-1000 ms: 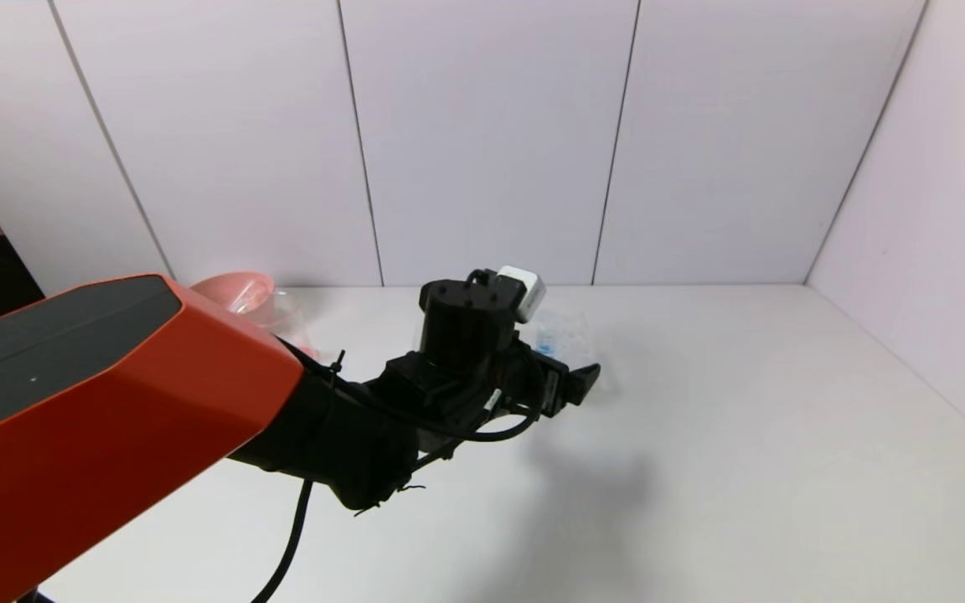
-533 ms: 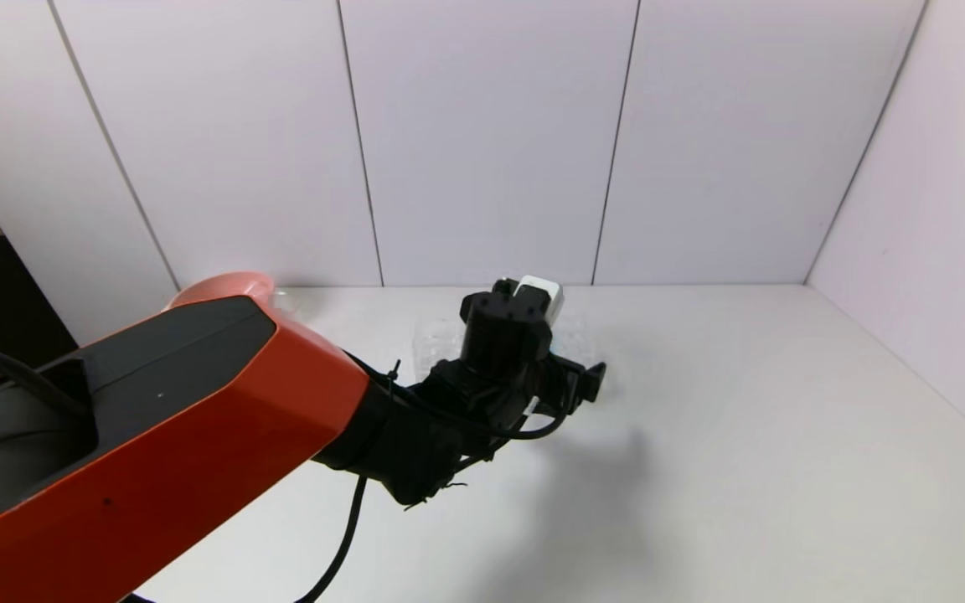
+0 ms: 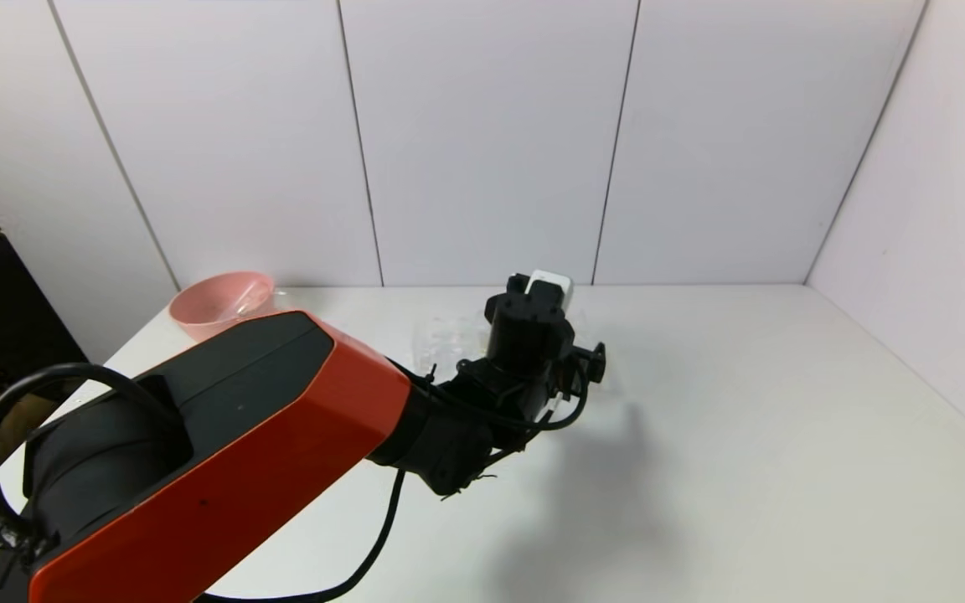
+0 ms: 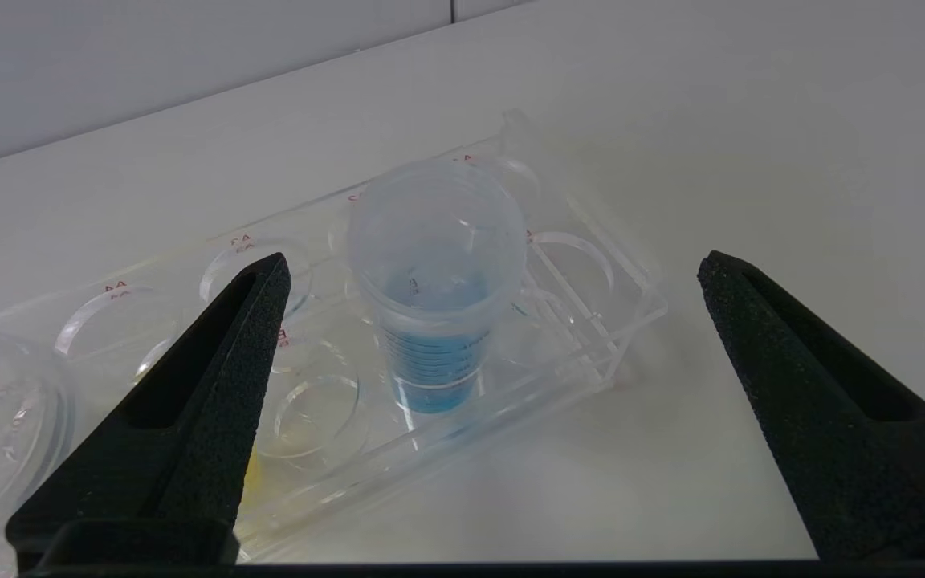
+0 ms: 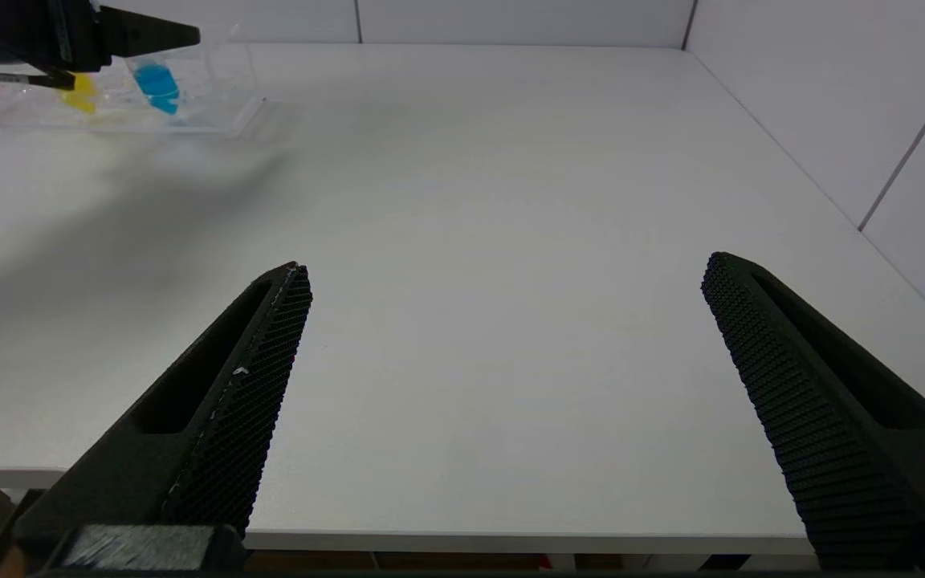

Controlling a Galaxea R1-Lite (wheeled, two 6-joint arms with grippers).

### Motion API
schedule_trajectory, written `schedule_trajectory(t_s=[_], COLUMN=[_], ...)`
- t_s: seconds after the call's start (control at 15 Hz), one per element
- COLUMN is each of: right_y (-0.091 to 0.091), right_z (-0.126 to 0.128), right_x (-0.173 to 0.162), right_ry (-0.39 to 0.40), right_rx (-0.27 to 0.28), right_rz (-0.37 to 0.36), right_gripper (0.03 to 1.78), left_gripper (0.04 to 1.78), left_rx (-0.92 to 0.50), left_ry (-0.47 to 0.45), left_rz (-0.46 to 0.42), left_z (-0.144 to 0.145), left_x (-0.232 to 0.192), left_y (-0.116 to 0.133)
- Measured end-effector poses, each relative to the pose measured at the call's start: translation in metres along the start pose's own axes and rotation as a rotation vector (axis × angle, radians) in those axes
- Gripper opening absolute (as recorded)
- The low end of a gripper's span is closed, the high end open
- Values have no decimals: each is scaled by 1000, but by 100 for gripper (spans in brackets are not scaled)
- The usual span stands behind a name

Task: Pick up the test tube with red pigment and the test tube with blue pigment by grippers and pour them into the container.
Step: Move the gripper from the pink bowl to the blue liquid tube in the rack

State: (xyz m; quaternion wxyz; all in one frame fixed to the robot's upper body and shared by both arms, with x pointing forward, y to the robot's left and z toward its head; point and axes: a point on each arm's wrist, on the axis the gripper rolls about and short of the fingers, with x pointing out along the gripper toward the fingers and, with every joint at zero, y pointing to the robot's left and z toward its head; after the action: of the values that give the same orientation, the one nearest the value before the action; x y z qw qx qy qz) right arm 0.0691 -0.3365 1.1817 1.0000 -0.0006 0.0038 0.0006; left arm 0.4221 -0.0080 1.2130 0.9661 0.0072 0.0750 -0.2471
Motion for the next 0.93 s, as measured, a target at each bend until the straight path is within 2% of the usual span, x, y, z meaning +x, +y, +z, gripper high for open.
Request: schedule_trajectory(t_s=[0.27, 0.93], right_y=[0, 0], right_z=[0, 0], right_x=[0, 0], right_ry=[0, 0], right_rx=[0, 0], right_rz=[0, 0], right_gripper=[177, 177], left_gripper=[178, 178], left_rx=[-6, -6], left_ry=[-23, -23], left_rz=[36, 40], left_z=[-2, -5], left_x=[7, 9], left_y=[-2, -2])
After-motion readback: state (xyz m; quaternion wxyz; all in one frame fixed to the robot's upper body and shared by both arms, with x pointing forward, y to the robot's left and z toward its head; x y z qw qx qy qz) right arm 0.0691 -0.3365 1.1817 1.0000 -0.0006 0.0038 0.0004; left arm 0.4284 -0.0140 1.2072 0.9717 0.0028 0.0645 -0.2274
